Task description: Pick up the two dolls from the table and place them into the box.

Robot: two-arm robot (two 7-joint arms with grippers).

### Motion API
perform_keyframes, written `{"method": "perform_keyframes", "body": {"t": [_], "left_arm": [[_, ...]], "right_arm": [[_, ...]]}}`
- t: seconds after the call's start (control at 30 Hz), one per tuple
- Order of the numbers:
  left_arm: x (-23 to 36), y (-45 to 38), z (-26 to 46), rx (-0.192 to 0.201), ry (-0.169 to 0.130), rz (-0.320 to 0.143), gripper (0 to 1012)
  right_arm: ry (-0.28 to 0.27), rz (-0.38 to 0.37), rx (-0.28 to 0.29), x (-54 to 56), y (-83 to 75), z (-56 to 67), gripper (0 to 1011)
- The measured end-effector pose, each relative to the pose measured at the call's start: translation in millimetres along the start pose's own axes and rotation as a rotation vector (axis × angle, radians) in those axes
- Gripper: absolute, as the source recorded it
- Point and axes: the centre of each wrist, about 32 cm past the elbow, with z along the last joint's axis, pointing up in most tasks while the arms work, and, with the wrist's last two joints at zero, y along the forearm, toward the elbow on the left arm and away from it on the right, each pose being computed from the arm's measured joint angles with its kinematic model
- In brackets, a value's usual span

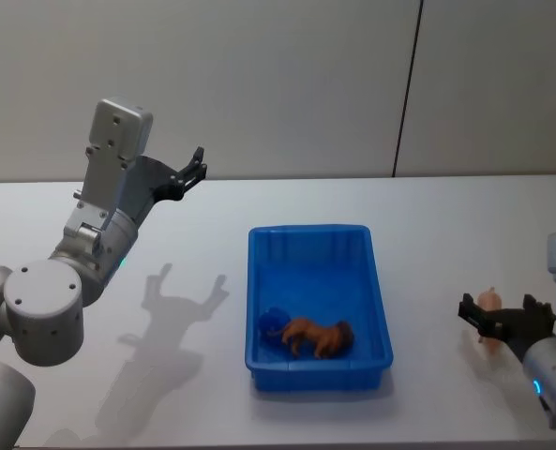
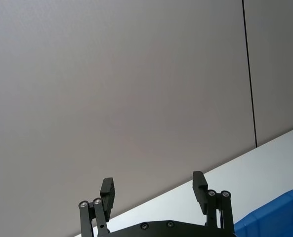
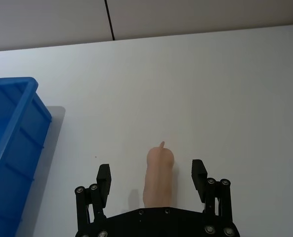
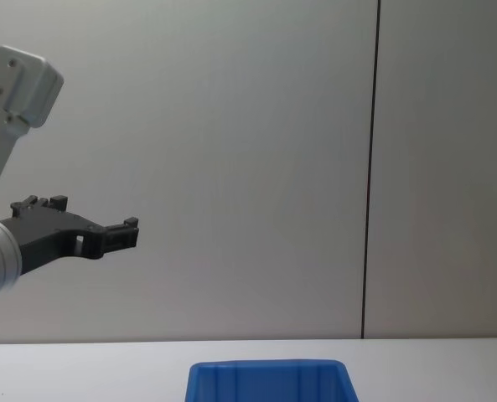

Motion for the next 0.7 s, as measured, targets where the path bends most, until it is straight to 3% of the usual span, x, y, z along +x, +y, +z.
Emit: {"method": "perform_keyframes", "body": {"t": [0.43,0.7], "left_arm": [[0.0,0.0,0.0,0.000,0.000,0.000,1001],[0.0,0.0,0.0,0.000,0.000,0.000,1001]], "right_arm": [[0.043,0.008,-0.042,-4.6,20.3,1.4,998],[0.061,0.004,-0.069,-6.5,29.6,3.4,812]]}}
